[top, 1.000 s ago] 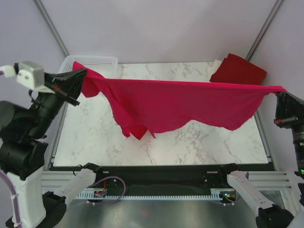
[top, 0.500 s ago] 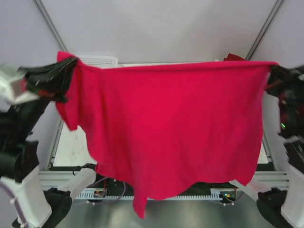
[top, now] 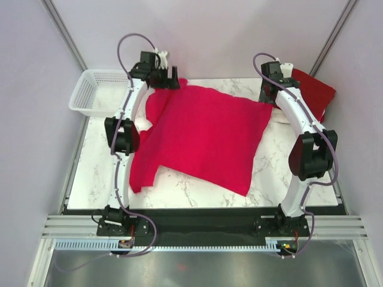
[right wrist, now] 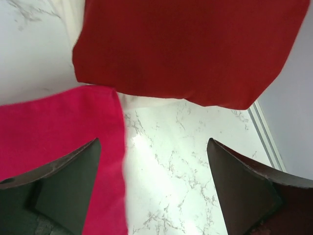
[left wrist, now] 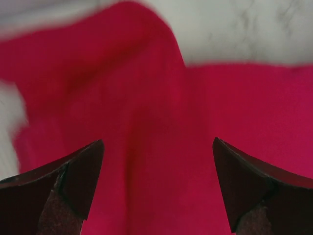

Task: Fold and stack the t-shirts
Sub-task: Flatten the tshirt out

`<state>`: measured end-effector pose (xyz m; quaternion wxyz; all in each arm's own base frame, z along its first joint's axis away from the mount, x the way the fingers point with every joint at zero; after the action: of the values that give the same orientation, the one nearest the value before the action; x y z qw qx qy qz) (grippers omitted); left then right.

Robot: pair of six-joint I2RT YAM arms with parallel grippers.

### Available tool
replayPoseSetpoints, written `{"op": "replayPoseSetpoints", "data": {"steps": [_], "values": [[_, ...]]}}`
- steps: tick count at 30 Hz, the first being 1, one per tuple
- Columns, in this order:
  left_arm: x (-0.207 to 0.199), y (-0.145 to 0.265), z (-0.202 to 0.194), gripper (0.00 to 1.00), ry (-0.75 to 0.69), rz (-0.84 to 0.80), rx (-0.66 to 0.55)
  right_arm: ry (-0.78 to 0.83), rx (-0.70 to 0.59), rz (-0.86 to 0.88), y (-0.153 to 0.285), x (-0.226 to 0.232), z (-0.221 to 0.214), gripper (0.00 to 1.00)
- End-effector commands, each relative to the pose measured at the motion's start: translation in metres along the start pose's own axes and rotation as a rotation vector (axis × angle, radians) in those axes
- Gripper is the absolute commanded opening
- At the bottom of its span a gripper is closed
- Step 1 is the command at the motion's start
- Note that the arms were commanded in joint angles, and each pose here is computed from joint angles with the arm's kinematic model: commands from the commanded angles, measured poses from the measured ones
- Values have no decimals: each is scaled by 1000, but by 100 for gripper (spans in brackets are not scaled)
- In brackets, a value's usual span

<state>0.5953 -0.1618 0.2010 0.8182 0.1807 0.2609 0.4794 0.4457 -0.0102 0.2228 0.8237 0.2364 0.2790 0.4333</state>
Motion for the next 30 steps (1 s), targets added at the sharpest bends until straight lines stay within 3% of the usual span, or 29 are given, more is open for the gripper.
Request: {"op": "replayPoseSetpoints", "data": {"steps": [1,7,10,12,13,15,16,19,24,30], "values": [[-46,80,65,100,70,-31,-123,-95,-111,47,32,-10,46,98],[-66,124,73,100,31,45,-138,-121,-114,189,51,5,30,98],[-68,129,55,100,29,81,-85,-115,-100,386,78,43,-3,98],[-66,137,40,100,33,110,-46,-125,4,606,95,77,-47,98],[-65,139,35,100,37,120,-35,-167,-27,721,109,92,-44,98],[-62,143,16,100,49,142,12,-138,84,924,123,125,-93,98],[-62,143,11,100,50,150,19,-176,98,989,130,140,-98,98],[-61,152,-6,100,61,170,31,-83,186,1122,167,180,-150,98],[-63,171,-35,100,90,179,35,-51,287,1105,164,195,-208,98],[-61,186,-72,100,111,195,39,-13,414,956,128,169,-273,98]]}}
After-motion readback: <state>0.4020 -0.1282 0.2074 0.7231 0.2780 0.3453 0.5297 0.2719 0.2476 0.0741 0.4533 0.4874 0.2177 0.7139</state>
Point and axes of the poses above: each gripper's point midway between its finger pads, its own y axis back along the fingers, its own x axis along the line the jaws close on, z = x × y, the point moved 3 cm from there along y, back along the fingers, and after that the axes turned 2 degrees about y, right-handed, at the moved point
